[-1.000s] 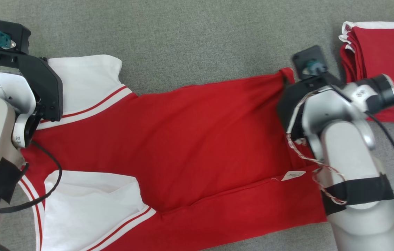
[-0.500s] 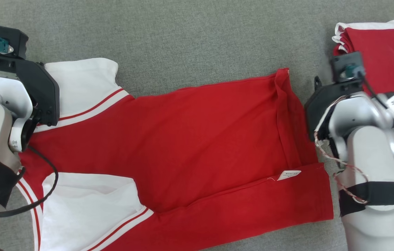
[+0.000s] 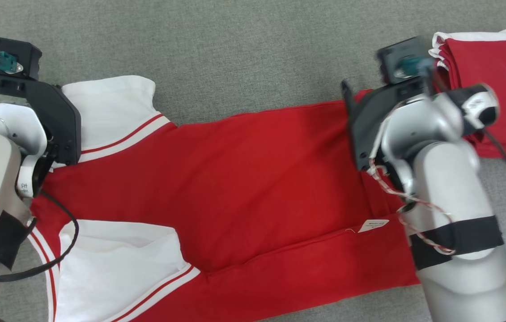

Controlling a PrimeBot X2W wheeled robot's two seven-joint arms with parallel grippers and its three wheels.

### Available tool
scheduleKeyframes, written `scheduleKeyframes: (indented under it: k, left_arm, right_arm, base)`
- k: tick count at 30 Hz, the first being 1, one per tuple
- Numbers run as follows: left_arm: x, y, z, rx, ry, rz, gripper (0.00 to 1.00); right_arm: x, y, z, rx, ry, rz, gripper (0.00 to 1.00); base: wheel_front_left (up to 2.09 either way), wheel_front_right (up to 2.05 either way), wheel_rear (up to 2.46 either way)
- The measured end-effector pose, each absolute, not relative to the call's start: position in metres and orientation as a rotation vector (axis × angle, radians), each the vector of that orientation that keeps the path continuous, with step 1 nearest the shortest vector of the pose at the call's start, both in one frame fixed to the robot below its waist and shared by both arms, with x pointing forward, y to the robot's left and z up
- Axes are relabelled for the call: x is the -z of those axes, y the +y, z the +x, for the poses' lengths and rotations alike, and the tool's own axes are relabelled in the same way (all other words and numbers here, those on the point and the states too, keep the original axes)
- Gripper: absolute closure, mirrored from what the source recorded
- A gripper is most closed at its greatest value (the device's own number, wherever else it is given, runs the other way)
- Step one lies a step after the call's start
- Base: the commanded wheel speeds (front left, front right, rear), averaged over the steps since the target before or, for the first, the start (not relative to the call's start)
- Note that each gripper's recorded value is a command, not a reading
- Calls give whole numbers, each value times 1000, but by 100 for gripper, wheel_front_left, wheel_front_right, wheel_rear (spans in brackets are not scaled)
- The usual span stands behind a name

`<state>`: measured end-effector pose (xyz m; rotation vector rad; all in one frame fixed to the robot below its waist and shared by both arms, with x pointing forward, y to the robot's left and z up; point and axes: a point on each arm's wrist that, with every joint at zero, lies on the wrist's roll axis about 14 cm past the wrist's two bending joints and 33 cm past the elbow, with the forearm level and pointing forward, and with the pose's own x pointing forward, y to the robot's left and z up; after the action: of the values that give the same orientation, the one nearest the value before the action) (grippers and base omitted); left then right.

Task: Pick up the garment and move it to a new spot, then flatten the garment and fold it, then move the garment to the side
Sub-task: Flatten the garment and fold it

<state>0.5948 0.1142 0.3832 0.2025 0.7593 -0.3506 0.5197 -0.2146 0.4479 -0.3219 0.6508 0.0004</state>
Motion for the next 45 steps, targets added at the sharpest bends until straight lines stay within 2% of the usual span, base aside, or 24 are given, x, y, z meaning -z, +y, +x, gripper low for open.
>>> scheduleKeyframes:
  k: [5,10,11,12,13,14,19,27,32,34,36,41,45]
  left_arm:
    - [-382,113,593,352,761,190,100]
    - [-380,113,593,353,760,183,100]
    - [-380,113,593,353,760,182,100]
    - [-381,113,593,353,759,182,100]
    - [-380,113,593,353,759,183,100]
    - [-380,113,593,354,760,183,100]
    - [-379,112,593,362,761,186,100]
    - [-380,112,593,365,762,193,100]
    - [-381,112,593,366,760,195,100]
    - [-382,113,592,365,758,196,100]
    - [-383,114,592,363,754,197,100]
    - [-390,115,593,359,716,175,100]
    - [-405,119,595,351,642,128,100]
  right_arm:
    - [-429,-212,512,-2,767,-420,6]
    - [-429,-224,513,46,790,-502,7]
    - [-428,-227,512,56,798,-511,9]
    - [-426,-229,511,62,809,-508,18]
    - [-425,-231,510,66,818,-506,31]
    - [-421,-234,508,72,836,-501,48]
    - [-418,-239,506,85,849,-498,58]
    - [-415,-252,502,119,865,-484,63]
    - [-415,-253,502,122,859,-471,72]
    - [-417,-256,503,133,849,-460,78]
    - [-418,-258,503,136,841,-432,98]
    - [-418,-252,505,110,801,-323,100]
    - [-417,-245,502,84,763,-117,100]
  base:
    - [0,0,0]
    - [0,0,0]
    - [0,0,0]
    - [0,0,0]
    - [0,0,0]
    - [0,0,0]
    - [0,0,0]
    - [0,0,0]
    - [0,0,0]
    - [0,0,0]
    - [0,0,0]
    - [0,0,0]
    - [0,0,0]
